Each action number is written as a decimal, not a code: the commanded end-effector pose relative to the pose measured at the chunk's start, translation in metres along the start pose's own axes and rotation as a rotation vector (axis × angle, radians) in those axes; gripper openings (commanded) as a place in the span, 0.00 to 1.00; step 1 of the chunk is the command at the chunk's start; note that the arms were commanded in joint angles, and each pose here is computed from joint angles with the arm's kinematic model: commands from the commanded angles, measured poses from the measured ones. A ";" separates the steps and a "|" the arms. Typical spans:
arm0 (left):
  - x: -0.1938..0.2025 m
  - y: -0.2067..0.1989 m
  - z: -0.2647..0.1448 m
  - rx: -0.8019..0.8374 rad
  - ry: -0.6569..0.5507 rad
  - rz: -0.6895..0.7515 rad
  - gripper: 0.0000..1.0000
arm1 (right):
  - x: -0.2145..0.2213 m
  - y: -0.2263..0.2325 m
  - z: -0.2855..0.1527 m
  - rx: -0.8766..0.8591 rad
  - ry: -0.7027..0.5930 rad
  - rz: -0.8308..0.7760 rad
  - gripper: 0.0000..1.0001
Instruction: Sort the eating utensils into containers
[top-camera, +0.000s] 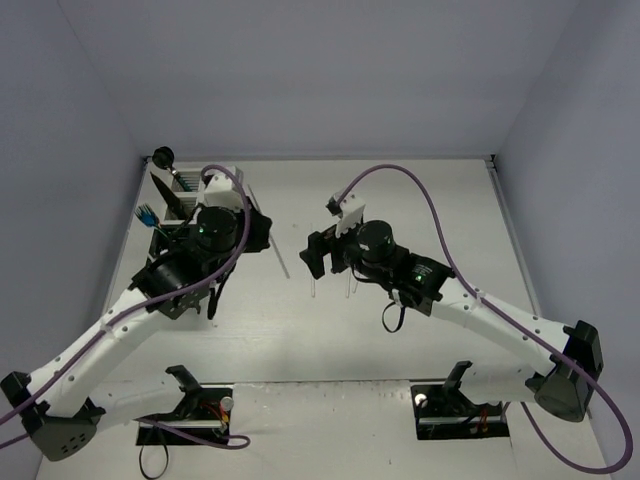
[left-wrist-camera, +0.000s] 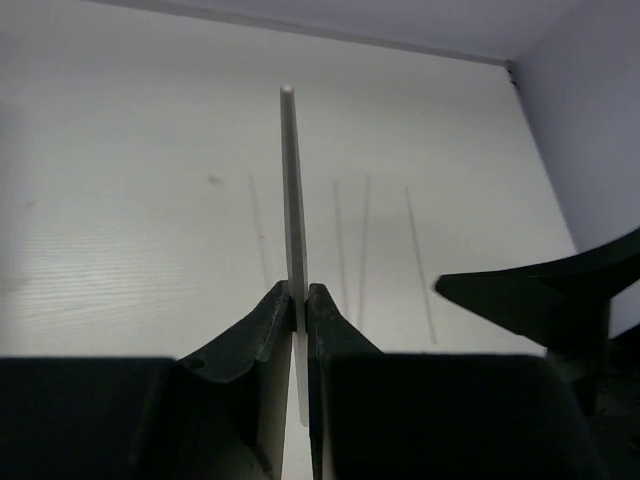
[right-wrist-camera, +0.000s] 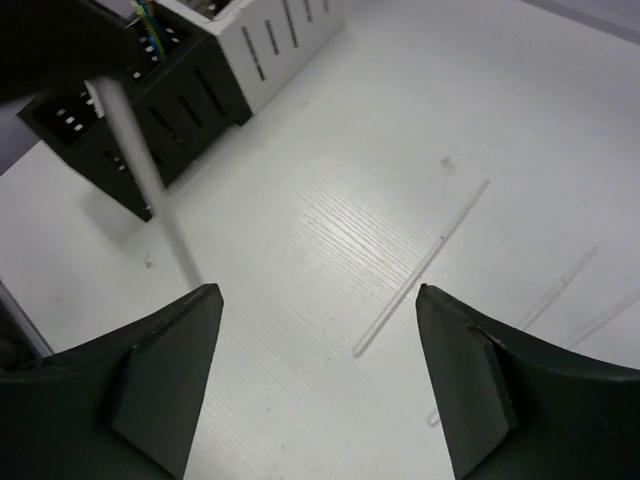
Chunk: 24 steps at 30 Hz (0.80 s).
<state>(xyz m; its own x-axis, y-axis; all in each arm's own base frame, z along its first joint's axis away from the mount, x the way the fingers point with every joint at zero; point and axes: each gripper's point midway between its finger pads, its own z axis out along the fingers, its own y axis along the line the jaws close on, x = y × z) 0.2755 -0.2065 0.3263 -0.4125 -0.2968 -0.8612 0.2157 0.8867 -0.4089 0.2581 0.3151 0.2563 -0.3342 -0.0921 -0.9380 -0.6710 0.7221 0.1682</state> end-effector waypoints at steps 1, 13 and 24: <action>-0.057 0.071 -0.047 -0.275 -0.208 0.074 0.00 | -0.012 -0.051 -0.015 0.248 -0.103 0.073 0.82; -0.074 0.222 -0.067 -0.640 -0.243 0.005 0.00 | 0.067 -0.147 -0.028 0.505 0.076 0.215 0.82; -0.065 0.288 -0.049 -0.748 -0.245 -0.030 0.00 | 0.095 -0.175 -0.035 0.582 0.140 0.242 0.83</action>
<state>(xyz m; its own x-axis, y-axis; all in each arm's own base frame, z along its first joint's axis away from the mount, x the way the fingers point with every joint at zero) 0.3031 0.0808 0.2446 -0.3058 -0.3497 -0.8855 -0.5247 0.8380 -0.1497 0.3100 0.1666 0.1458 -0.5591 0.0117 -0.8291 -0.1666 0.9779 0.1262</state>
